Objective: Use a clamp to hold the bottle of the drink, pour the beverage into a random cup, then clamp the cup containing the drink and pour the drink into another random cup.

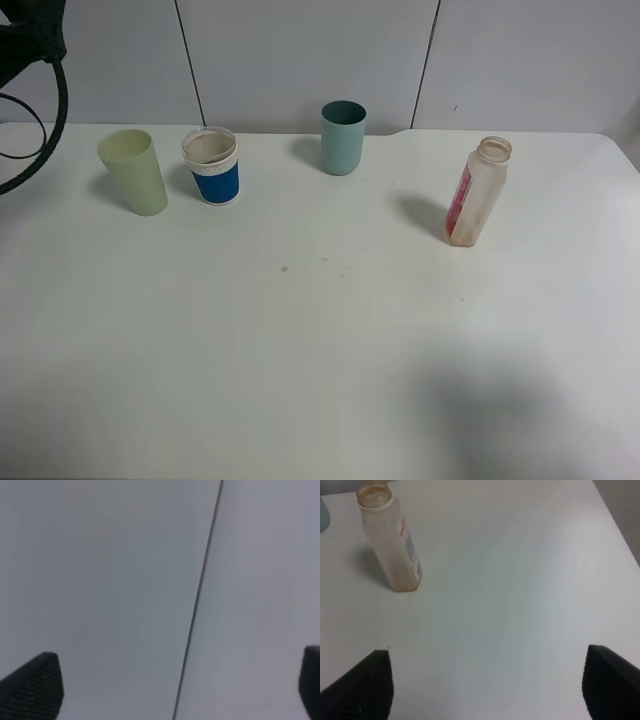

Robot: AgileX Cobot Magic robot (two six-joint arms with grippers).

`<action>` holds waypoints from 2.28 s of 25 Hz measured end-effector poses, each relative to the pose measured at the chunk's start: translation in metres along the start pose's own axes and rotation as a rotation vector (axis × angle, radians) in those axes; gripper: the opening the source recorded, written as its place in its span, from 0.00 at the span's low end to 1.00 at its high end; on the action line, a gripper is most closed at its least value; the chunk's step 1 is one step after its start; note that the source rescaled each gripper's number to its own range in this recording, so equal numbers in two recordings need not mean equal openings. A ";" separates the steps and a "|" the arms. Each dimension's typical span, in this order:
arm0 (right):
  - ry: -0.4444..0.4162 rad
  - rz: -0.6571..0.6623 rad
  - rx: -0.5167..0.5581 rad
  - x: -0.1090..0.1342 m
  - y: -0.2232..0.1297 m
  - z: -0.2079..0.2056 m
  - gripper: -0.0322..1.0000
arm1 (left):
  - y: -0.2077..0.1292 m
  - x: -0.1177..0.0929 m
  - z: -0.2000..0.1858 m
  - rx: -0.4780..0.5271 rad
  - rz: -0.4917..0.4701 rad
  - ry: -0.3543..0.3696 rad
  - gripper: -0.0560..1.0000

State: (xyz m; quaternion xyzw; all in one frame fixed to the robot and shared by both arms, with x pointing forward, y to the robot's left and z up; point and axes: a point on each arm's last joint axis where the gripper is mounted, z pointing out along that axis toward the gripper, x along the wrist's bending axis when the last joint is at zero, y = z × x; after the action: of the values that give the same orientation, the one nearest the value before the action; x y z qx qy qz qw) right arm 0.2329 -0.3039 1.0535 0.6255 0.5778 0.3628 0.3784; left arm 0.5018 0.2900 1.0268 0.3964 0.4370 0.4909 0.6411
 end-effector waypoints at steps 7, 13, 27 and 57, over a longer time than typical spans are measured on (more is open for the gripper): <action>0.000 0.000 0.000 0.000 0.000 0.000 0.61 | 0.022 -0.005 -0.024 -0.039 0.029 -0.002 0.97; 0.000 0.000 0.000 0.000 0.000 0.000 0.61 | 0.049 -0.011 -0.036 -0.050 0.025 0.000 0.97; 0.000 0.000 0.000 0.000 0.000 0.000 0.61 | 0.093 -0.021 -0.084 0.081 0.051 0.036 0.97; 0.000 0.000 0.000 0.000 0.000 0.000 0.61 | 0.132 -0.029 -0.207 0.498 0.108 0.176 0.97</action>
State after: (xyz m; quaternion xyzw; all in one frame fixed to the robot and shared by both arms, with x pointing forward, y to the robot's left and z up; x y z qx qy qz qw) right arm 0.2329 -0.3039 1.0535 0.6255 0.5778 0.3628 0.3784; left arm 0.2640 0.3052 1.0924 0.5204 0.5765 0.4341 0.4565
